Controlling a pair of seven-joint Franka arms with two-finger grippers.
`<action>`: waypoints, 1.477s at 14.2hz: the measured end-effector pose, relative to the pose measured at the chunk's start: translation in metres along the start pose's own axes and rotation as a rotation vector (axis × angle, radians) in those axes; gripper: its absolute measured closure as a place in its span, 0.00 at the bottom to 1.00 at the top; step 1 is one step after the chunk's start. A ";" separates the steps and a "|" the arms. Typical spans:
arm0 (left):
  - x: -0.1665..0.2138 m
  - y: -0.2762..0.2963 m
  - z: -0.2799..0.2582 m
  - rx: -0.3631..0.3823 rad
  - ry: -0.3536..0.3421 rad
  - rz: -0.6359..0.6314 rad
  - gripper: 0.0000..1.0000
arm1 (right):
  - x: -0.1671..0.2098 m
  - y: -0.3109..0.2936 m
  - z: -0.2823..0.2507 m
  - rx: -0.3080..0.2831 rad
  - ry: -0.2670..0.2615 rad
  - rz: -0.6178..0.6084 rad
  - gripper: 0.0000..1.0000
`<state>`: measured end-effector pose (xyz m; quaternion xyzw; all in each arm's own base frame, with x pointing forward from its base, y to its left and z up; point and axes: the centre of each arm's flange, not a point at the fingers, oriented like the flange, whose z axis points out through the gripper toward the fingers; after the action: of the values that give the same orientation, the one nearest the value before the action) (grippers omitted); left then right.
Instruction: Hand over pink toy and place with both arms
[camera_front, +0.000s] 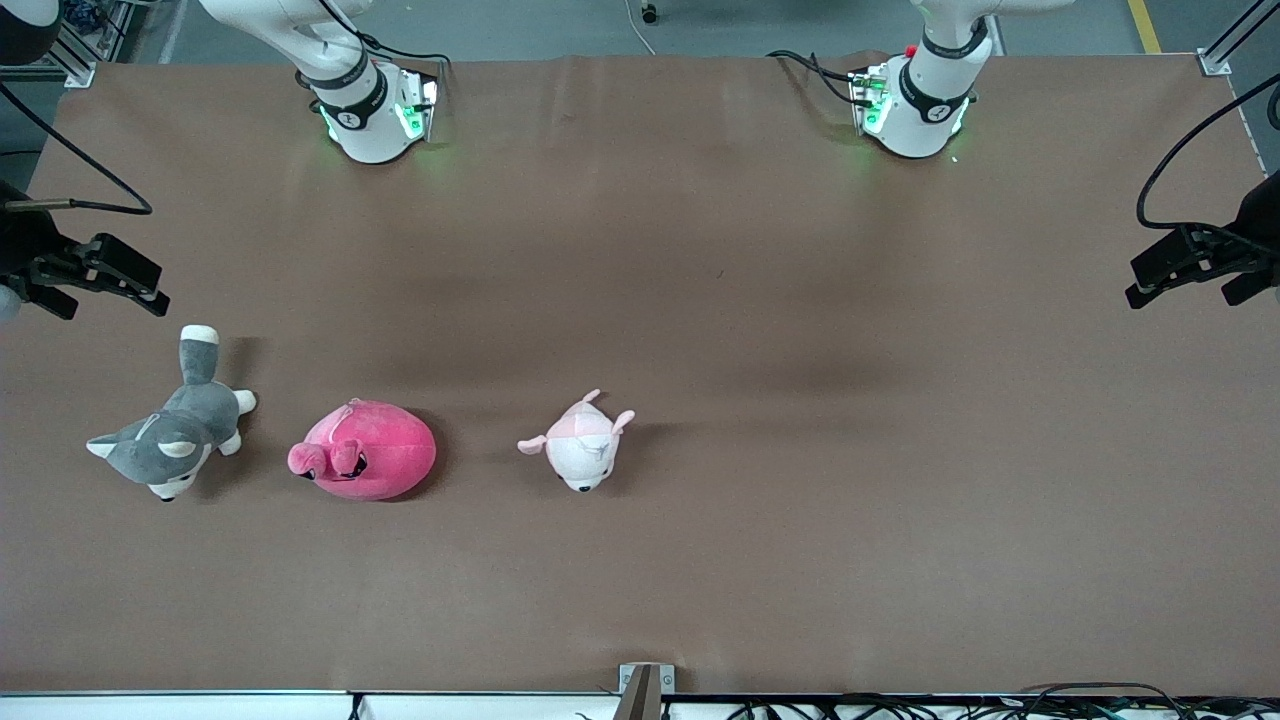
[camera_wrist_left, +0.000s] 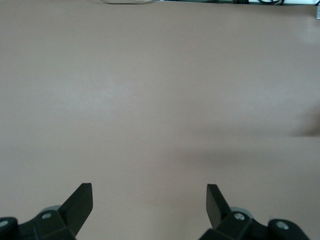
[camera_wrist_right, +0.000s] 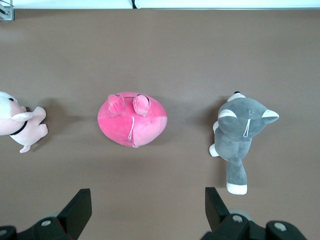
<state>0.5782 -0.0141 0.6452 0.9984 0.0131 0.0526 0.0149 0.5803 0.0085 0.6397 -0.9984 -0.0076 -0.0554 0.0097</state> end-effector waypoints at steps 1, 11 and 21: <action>0.000 -0.003 -0.001 -0.015 0.000 -0.009 0.00 | 0.001 0.001 -0.001 0.000 0.007 0.002 0.00; 0.000 -0.014 -0.002 -0.029 0.003 -0.031 0.00 | 0.000 0.028 0.000 -0.002 0.002 0.043 0.00; 0.000 -0.013 -0.003 -0.029 0.005 -0.028 0.00 | -0.021 0.019 0.001 0.006 -0.096 -0.016 0.00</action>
<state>0.5778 -0.0013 0.6480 0.9977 0.0265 0.0550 0.0302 0.5601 -0.0106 0.6362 -0.9998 -0.0161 -0.0076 0.0118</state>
